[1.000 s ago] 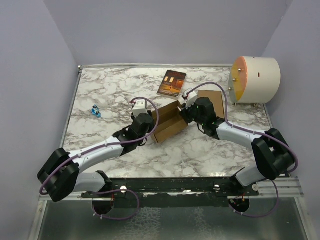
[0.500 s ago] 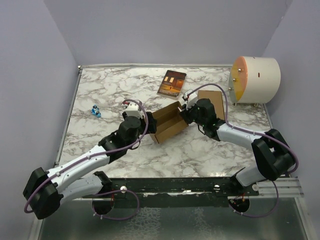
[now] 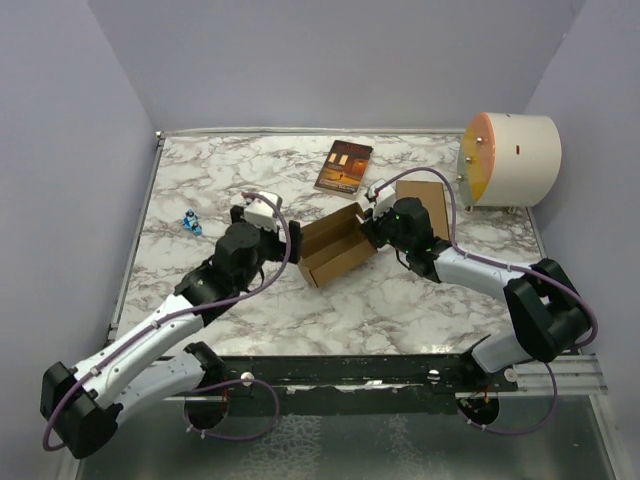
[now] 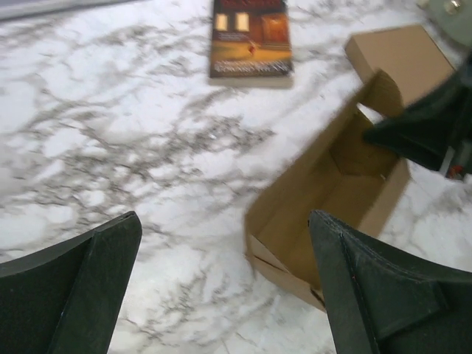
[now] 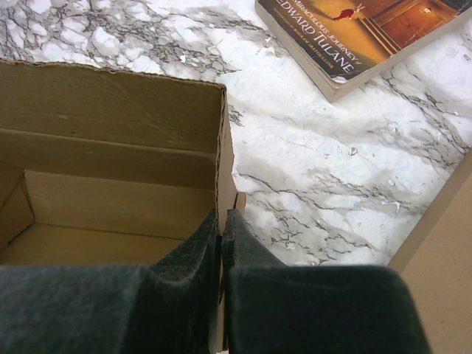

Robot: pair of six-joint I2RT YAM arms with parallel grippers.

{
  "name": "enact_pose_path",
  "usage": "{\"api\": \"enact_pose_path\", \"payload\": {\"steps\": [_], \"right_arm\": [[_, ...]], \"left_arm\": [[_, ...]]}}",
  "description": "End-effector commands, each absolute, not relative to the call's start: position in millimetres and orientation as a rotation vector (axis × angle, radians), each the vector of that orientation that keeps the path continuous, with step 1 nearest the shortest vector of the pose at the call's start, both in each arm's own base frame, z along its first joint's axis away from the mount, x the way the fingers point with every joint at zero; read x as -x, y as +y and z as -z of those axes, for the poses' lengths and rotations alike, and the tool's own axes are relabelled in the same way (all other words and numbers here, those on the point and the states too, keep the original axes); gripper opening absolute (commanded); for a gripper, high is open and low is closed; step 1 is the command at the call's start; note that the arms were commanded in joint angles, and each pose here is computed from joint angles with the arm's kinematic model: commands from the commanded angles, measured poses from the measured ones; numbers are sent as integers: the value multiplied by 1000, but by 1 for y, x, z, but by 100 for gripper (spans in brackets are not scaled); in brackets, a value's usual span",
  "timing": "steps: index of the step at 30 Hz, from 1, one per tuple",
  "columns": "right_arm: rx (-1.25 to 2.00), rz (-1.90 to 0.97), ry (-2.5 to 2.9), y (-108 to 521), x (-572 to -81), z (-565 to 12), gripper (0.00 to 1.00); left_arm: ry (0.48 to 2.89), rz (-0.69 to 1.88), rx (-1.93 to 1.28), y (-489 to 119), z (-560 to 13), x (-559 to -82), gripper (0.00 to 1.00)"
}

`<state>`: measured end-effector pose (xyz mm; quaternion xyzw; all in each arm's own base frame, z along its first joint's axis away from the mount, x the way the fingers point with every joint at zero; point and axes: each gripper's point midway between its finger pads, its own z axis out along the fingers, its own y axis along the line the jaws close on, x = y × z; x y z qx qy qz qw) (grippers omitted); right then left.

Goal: Fold the paper box

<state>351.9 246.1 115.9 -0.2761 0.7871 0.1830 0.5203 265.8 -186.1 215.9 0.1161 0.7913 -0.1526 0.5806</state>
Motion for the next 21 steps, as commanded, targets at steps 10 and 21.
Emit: {"api": "enact_pose_path", "payload": {"steps": [10, 21], "right_arm": [[681, -464, 1846, 251, -347, -126, 3], [690, -481, 1849, 253, -346, -125, 3]], "left_arm": [[1985, 420, 256, -41, -194, -369, 81], [2155, -18, 817, 85, -110, -399, 85]]}}
